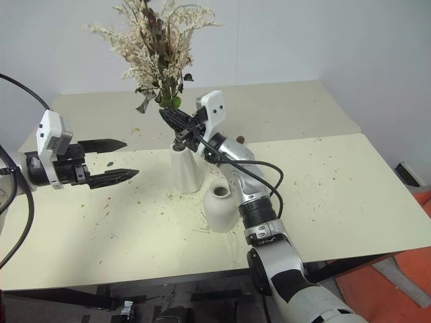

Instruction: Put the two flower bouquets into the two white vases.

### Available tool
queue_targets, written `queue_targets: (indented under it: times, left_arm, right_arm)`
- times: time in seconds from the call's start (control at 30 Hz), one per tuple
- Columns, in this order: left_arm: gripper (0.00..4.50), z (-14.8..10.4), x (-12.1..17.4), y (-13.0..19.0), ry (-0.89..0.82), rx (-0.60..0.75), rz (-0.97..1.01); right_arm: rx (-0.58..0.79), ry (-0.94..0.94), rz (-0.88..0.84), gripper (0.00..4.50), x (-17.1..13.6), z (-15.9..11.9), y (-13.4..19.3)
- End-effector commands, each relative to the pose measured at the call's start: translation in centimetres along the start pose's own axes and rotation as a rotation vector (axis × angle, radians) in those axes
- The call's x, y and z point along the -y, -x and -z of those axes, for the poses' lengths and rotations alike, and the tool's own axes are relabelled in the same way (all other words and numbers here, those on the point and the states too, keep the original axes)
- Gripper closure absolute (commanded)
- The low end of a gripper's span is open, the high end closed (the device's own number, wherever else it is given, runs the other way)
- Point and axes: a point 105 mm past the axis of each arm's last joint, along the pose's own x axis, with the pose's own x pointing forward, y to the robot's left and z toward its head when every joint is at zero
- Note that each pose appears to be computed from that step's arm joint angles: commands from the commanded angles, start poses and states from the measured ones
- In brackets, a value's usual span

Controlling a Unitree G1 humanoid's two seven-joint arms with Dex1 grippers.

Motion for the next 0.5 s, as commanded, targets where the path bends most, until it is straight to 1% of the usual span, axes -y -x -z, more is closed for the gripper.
queue_targets:
  times: [0.03, 0.07, 0.13, 0.2, 0.27, 0.4, 0.43, 0.5]
  left_arm:
    - [0.00, -1.4, -0.1, 0.7, -0.047, 0.025, -0.016]
    - [0.00, -1.4, -0.1, 0.7, -0.047, 0.024, -0.017]
    - [0.00, -1.3, 0.0, 0.8, -0.046, 0.024, -0.018]
    - [0.00, -1.3, 0.0, 0.8, -0.045, 0.024, -0.019]
    - [0.00, -1.3, 0.0, 0.8, -0.045, 0.024, -0.020]
    - [0.00, -1.3, 0.0, 0.7, -0.047, 0.026, -0.017]
    - [0.00, -1.3, 0.0, 0.7, -0.047, 0.027, -0.015]
    - [0.00, -1.3, 0.0, 0.6, -0.047, 0.027, -0.012]
  right_arm:
    - [0.035, 0.032, -0.030, 4.25, -0.7, -0.8, -0.6]
    - [0.029, 0.029, -0.027, 4.25, -0.6, -0.6, -0.5]
    - [0.017, 0.031, -0.025, 3.52, -0.6, -0.2, -0.3]
    - [0.014, 0.032, -0.032, 2.96, -0.7, -0.1, -0.1]
    - [0.017, 0.034, -0.038, 2.28, -0.8, -0.1, 0.0]
    - [0.031, 0.062, -0.047, 0.89, -1.2, -0.5, 0.3]
    - [0.036, 0.070, -0.052, 0.65, -1.3, -0.7, 0.5]
    - [0.048, 0.085, -0.064, 0.02, -1.7, -1.2, 0.8]
